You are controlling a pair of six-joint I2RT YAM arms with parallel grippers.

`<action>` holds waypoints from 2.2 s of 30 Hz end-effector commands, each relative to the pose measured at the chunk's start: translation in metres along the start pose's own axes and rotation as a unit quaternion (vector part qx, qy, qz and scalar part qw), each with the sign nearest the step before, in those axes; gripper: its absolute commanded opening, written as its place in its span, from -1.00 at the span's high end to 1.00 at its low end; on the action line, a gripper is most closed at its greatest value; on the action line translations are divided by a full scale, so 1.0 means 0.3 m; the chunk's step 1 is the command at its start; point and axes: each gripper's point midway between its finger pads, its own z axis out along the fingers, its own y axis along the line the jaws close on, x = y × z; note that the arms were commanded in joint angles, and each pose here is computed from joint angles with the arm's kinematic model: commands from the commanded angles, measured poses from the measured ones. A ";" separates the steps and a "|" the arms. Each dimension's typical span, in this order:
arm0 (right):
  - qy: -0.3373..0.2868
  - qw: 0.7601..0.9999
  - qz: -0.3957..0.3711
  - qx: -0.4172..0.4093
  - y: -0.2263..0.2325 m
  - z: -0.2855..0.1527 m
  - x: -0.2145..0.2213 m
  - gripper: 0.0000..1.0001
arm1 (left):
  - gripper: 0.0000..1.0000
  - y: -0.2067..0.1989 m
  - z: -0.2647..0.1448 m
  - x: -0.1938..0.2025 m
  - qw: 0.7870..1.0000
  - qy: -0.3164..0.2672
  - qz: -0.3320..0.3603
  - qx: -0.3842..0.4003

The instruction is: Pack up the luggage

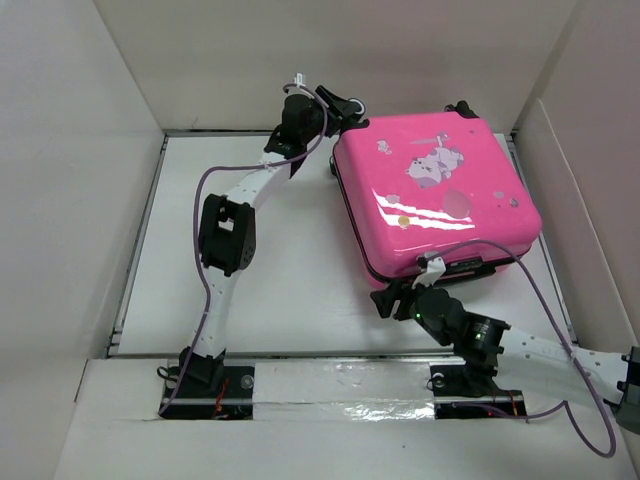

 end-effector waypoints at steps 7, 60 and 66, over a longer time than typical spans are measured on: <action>-0.065 0.997 0.003 0.044 -0.008 0.062 -0.080 0.06 | 1.00 -0.238 -0.013 -0.112 0.993 -0.048 0.034 0.099; 0.074 0.953 -0.095 -0.279 0.212 -0.131 -0.049 1.00 | 1.00 0.340 -0.975 -0.264 0.951 -0.260 0.095 -0.138; 0.023 0.953 -0.100 -0.286 0.253 -0.121 -0.201 1.00 | 1.00 0.411 -0.952 -0.202 0.959 -0.233 0.083 -0.137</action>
